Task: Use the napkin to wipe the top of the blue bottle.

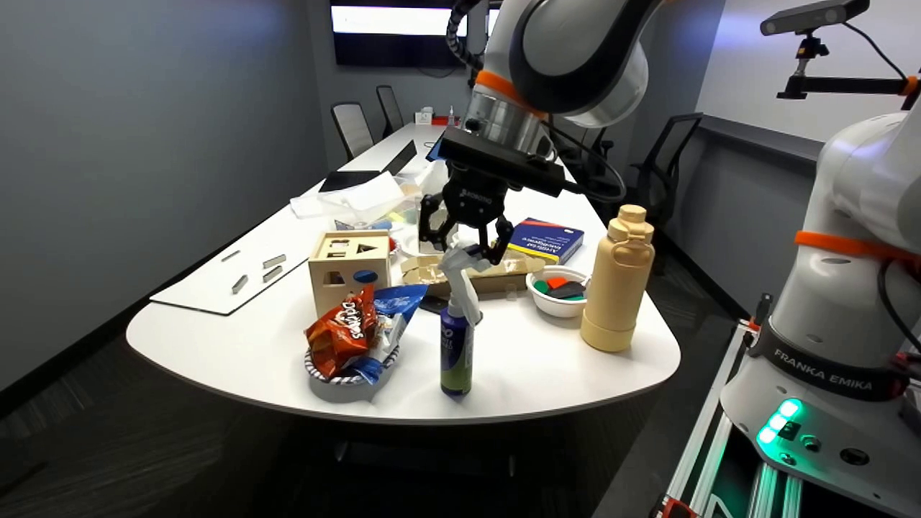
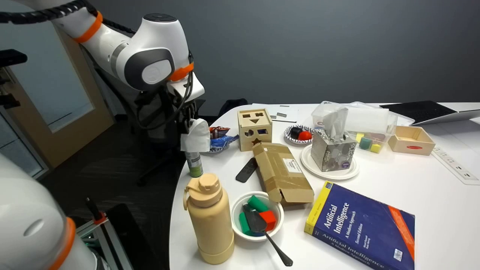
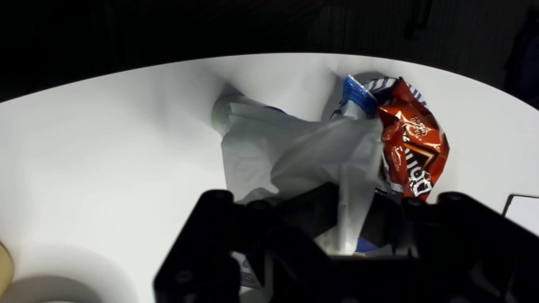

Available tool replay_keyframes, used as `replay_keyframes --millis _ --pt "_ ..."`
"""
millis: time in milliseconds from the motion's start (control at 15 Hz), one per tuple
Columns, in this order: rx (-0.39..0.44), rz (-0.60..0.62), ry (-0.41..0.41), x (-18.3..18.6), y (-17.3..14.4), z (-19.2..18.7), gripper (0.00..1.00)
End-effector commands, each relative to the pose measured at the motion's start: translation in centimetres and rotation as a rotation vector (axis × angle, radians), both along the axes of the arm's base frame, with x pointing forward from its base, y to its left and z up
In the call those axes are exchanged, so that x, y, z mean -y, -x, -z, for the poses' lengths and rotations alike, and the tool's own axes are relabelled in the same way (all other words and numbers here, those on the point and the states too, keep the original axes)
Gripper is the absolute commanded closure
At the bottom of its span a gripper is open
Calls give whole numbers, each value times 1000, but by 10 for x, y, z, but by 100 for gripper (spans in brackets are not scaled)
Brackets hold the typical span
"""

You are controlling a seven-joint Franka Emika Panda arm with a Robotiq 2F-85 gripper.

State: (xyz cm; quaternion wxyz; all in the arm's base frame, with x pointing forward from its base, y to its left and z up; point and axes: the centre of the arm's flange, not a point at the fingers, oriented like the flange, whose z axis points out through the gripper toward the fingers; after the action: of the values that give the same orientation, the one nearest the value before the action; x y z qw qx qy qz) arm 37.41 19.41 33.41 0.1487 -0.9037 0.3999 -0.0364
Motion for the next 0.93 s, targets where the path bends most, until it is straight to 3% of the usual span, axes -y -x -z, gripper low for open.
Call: replay_keyframes --millis 0,333,867 --pt "-24 -17 8 -2 -6 11 100" --pt "-70 -13 29 1 -6 30 100" --pt "-50 -10 21 -6 -20 20 100"
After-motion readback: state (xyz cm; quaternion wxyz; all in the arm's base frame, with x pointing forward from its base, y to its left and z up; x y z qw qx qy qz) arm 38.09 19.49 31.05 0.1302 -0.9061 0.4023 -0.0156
